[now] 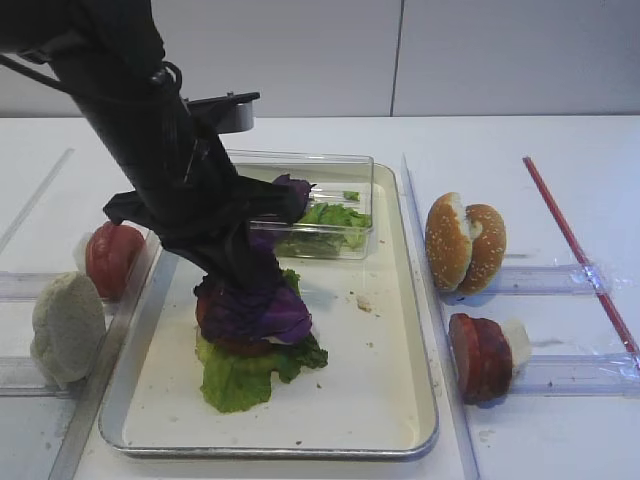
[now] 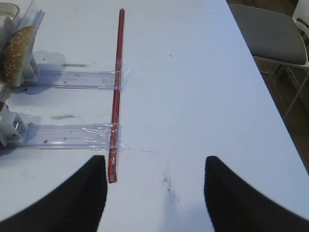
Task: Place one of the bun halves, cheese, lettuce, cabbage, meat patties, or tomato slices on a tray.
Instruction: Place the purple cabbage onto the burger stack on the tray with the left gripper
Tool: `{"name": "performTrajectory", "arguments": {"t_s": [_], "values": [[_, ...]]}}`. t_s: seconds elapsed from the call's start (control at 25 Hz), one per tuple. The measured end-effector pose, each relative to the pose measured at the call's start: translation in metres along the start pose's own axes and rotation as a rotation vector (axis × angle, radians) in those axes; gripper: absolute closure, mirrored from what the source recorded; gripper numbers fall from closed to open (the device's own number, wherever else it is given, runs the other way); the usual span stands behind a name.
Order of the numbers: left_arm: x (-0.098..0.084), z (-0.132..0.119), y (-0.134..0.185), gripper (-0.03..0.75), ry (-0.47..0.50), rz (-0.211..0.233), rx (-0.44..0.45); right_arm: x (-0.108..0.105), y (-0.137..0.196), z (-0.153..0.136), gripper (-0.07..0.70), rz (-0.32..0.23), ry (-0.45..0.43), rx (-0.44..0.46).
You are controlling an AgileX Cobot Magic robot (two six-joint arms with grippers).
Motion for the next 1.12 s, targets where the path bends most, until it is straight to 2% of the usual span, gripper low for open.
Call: {"name": "performTrajectory", "arguments": {"t_s": [0.28,0.48,0.6,0.88,1.12], "values": [[0.004,-0.017,-0.004,0.669,-0.016,-0.012,0.027,0.0,0.0,0.0,0.172,0.0,0.0,0.0],[0.007,-0.019,-0.005,0.657,-0.03,-0.018,0.027,0.0,0.0,0.0,0.172,0.0,0.0,0.0],[0.007,-0.019,-0.005,0.599,-0.032,-0.019,0.027,0.0,0.0,0.0,0.172,0.0,0.0,0.0],[0.008,-0.02,-0.005,0.37,-0.038,-0.021,0.028,0.0,0.0,0.0,0.172,0.0,0.0,0.0],[0.011,-0.009,-0.009,0.323,-0.081,-0.046,0.029,0.0,0.0,0.0,0.172,0.0,0.0,0.0]]}}
Point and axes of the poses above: a point on each arm's last joint axis where the gripper is mounted, z pointing back along that axis away from the gripper, x along the wrist's bending axis when the last joint is at zero, y = z × x, the point moved 8 cm from there along -z, pointing out along that axis toward the gripper, and after that the axes turned 14 degrees about z, right-handed, at the moved point
